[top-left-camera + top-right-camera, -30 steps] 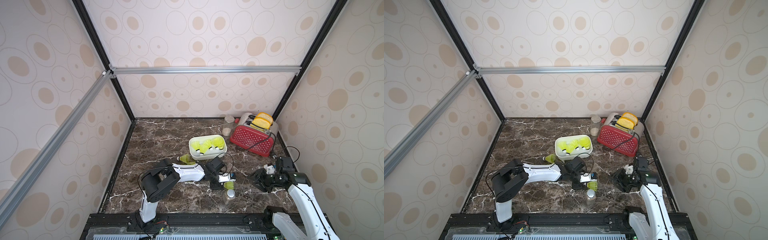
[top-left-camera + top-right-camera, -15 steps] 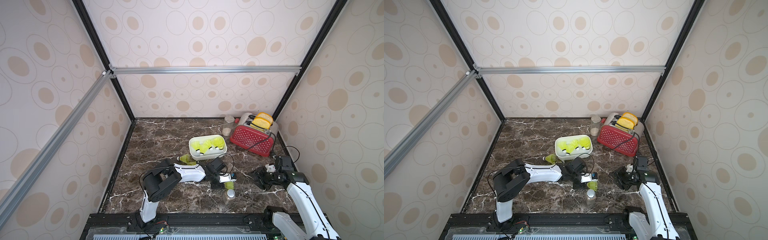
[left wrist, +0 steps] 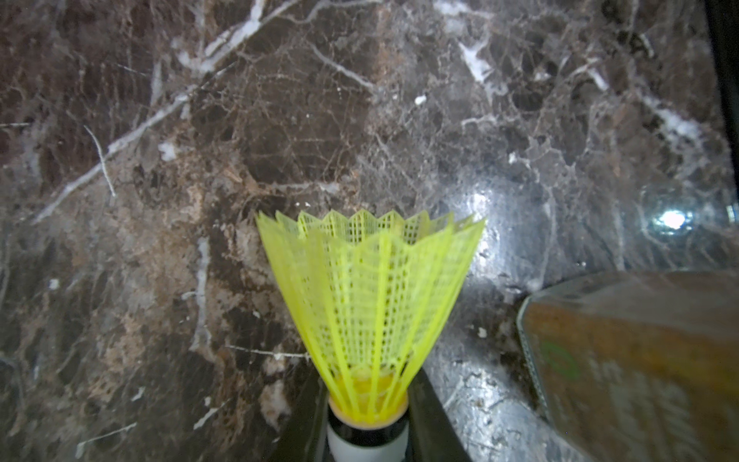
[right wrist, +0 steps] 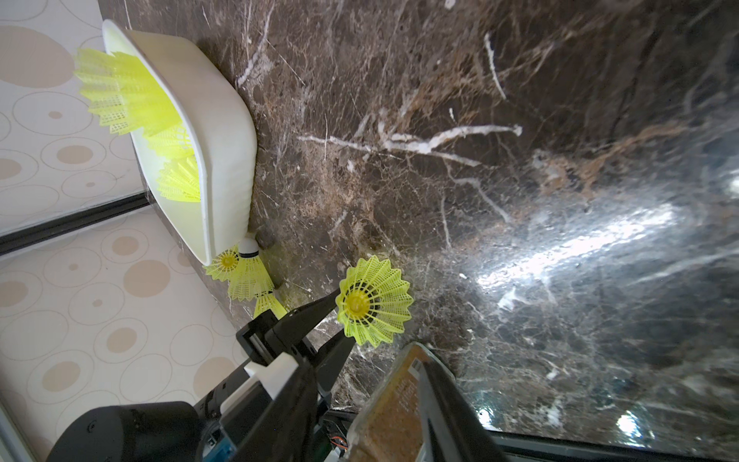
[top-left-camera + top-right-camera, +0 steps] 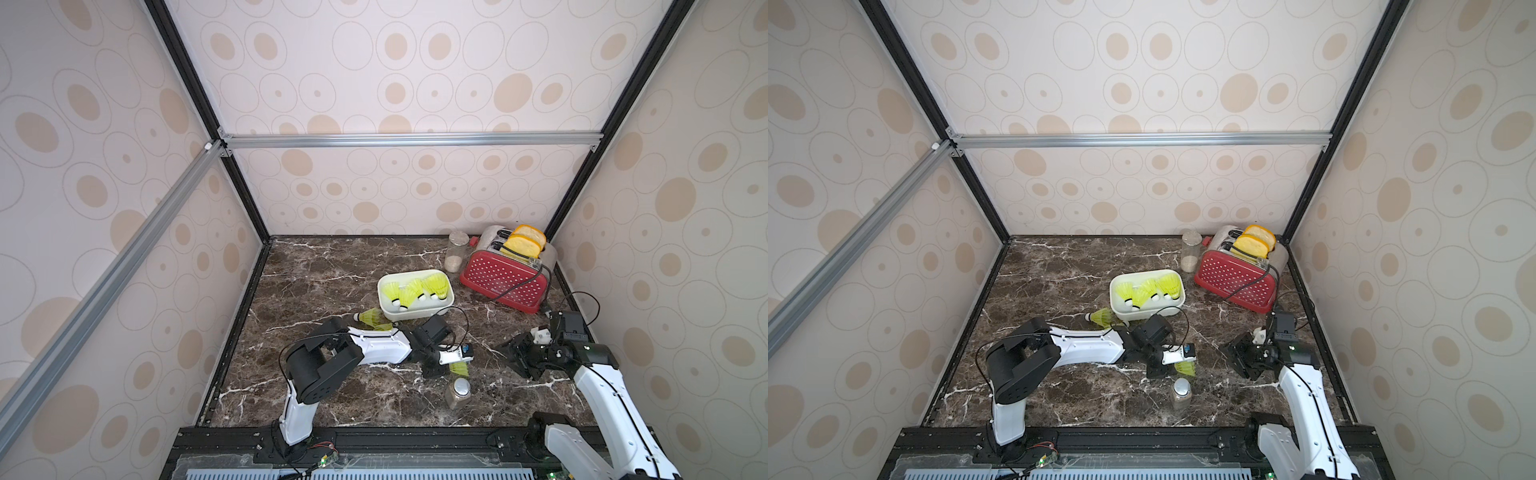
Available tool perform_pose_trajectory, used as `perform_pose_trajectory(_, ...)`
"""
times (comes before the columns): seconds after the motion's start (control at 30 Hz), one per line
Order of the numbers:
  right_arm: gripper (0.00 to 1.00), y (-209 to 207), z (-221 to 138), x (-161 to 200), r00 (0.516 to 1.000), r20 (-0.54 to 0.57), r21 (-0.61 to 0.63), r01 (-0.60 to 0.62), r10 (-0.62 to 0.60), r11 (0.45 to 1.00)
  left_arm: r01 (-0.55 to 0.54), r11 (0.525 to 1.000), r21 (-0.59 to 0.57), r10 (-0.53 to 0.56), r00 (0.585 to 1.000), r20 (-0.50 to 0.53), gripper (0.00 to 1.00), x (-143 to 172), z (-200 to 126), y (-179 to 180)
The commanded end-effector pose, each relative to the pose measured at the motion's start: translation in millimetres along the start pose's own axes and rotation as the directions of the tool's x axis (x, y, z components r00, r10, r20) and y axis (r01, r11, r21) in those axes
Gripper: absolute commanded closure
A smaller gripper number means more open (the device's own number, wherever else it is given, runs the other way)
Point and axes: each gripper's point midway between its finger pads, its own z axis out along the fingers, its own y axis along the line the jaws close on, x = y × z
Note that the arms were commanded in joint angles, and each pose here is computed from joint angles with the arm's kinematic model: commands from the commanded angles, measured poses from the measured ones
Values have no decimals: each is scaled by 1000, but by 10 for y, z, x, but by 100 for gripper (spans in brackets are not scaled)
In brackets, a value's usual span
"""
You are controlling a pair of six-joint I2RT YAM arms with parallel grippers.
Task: Put the shuttlecocks into the storage box
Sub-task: Pick up the shuttlecock at the center of the board, then place the shuttlecock in the storage box.
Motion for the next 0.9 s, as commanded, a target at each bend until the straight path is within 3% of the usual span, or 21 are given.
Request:
perform_pose_trajectory(0.0, 54, 147, -168, -111, 994, 56, 7, 88, -89, 996, 67, 997, -48, -63, 995, 78, 81, -267, -225, 53)
perform_pose_trajectory(0.2, 55, 502, -458, -299, 958, 137, 13, 251, -251, 968, 283, 949, -140, -250, 944, 216, 80, -592, -689, 336)
perform_pose_trajectory(0.27, 55, 612, -523, -352, 943, 154, 22, 294, -294, 956, 384, 908, -170, -330, 903, 276, 81, -668, -878, 524)
perform_pose_trajectory(0.37, 55, 765, -563, -398, 922, 162, 34, 350, -351, 936, 547, 816, -188, -458, 809, 368, 81, -694, -1174, 873)
perform_pose_trajectory(0.47, 56, 903, -541, -426, 901, 163, 50, 399, -401, 916, 701, 686, -196, -577, 688, 441, 81, -602, -1473, 1251)
perform_pose_trajectory(0.57, 56, 1021, -489, -438, 886, 157, 56, 432, -436, 900, 830, 523, -196, -675, 543, 499, 81, -404, -1748, 1571)
perform_pose_trajectory(0.7, 56, 1103, -409, -457, 882, 150, 49, 445, -447, 894, 930, 310, -195, -750, 366, 552, 81, -105, -1993, 1823)
perform_pose_trajectory(0.8, 56, 1150, -383, -474, 879, 151, 41, 453, -453, 891, 957, 191, -219, -782, 284, 555, 80, 95, -2032, 1891)
perform_pose_trajectory(0.87, 56, 1175, -371, -482, 875, 150, 38, 460, -460, 887, 963, 142, -229, -793, 249, 556, 79, 196, -2008, 1926)
